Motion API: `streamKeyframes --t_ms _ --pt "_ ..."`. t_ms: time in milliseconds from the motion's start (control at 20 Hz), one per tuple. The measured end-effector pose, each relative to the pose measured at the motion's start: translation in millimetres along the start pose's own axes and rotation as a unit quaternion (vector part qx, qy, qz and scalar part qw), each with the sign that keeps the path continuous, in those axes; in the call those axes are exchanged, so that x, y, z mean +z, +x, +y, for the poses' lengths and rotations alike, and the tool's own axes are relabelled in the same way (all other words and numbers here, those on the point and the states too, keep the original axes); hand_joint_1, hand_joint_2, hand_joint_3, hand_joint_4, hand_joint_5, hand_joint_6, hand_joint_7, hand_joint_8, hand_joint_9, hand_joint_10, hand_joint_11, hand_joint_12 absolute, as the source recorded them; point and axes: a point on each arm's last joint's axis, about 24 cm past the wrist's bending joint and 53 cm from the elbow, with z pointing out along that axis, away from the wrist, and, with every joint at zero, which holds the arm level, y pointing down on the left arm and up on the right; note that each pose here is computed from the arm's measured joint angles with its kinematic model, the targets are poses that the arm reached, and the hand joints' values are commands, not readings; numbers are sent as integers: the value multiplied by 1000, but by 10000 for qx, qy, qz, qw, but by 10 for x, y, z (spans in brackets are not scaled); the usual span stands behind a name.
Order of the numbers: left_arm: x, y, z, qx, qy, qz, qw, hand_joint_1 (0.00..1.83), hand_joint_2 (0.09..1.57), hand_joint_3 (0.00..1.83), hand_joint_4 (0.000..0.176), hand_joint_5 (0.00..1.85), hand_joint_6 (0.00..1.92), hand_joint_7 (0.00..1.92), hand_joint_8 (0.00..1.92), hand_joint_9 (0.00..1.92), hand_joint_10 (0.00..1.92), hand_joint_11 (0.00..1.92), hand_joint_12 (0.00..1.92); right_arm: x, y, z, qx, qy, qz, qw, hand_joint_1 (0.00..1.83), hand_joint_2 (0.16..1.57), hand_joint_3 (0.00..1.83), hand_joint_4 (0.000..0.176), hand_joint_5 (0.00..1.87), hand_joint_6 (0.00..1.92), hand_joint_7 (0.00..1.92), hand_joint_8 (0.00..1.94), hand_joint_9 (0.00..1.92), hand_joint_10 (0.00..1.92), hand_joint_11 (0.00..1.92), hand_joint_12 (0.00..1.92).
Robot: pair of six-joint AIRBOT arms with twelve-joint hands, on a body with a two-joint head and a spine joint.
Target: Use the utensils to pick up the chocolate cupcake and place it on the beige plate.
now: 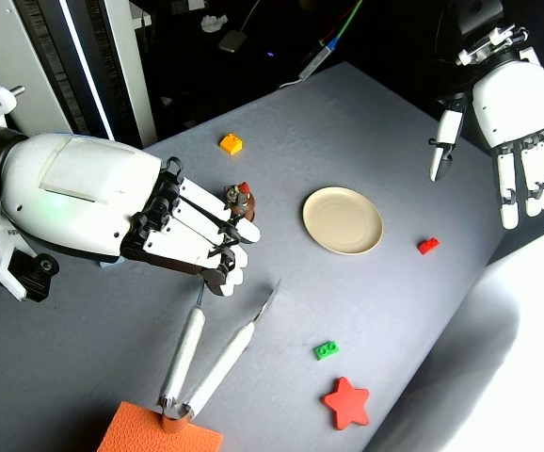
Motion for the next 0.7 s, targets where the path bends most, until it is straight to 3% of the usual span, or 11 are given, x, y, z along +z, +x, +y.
streamKeyframes --t_ms 250,400,600,700 --pt "0 -4 1 14 -3 -6 10000 279 1102 2 0 67 4 32 5 20 4 0 53 0 -14 18 -13 -28 -35 10000 339 1048 9 0 4 1 21 5 0 0 0 0" --pt "11 -19 30 15 -34 -25 10000 268 1110 0 0 63 0 16 0 20 0 1 117 10 -25 -4 -68 -16 -44 10000 344 1049 7 0 4 0 19 2 7 2 1 1" --pt "21 -8 -2 9 8 3 10000 256 1112 0 0 50 0 10 0 16 0 0 114 165 -115 -43 -90 -10 -69 9999 360 1037 1 0 24 8 49 11 31 10 38 18" --pt "21 -10 -1 10 6 0 10000 265 1121 2 0 25 3 2 1 4 2 1 43 299 -138 -119 -116 101 100 9998 355 1042 0 0 37 1 68 0 50 0 46 50"
